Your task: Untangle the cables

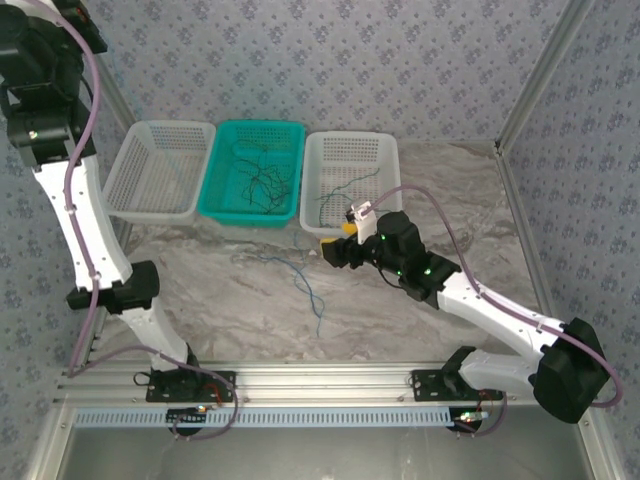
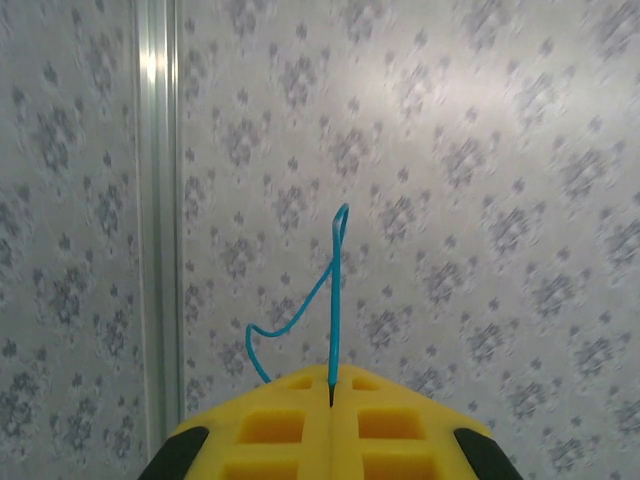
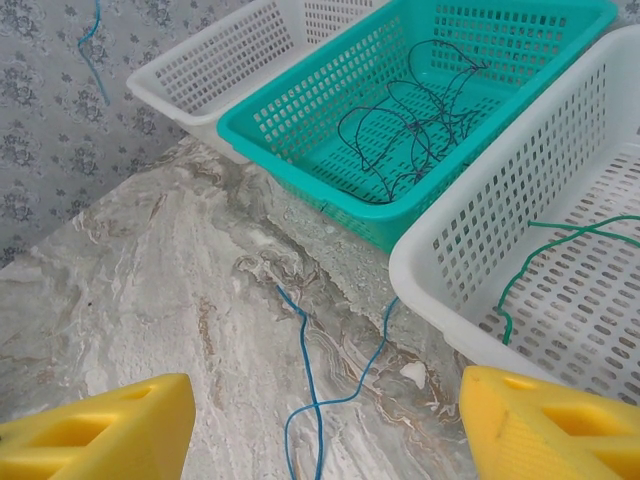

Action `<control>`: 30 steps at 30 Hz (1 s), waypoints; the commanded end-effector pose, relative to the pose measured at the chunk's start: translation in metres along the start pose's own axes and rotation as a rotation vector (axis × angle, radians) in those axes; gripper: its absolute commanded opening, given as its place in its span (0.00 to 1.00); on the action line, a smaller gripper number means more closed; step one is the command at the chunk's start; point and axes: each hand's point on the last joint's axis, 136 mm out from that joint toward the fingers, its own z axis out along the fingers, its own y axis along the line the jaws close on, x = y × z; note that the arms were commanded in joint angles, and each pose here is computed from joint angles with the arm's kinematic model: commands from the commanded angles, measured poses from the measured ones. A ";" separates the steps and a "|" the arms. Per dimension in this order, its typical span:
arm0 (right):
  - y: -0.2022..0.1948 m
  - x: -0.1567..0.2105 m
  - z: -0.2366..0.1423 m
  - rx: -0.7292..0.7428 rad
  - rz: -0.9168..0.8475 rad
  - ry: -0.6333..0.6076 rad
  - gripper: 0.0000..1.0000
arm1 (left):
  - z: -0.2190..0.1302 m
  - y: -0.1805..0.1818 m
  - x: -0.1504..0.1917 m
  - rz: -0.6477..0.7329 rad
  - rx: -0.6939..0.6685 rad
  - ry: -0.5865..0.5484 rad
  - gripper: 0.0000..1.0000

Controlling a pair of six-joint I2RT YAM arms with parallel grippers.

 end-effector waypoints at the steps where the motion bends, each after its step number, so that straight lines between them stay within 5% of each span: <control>1: -0.001 -0.006 -0.005 0.012 0.014 -0.005 0.72 | 0.024 0.022 0.024 -0.028 -0.009 0.027 0.00; 12: -0.002 -0.006 0.007 0.010 0.045 0.006 0.72 | 0.083 0.064 0.188 -0.199 0.014 0.385 0.00; 25: 0.003 -0.009 0.009 -0.005 0.048 0.019 0.73 | 0.057 0.089 0.365 -0.301 -0.180 0.741 0.01; 30: 0.004 -0.011 0.004 0.004 0.039 0.012 0.73 | 0.041 0.093 0.341 -0.297 -0.228 0.719 0.64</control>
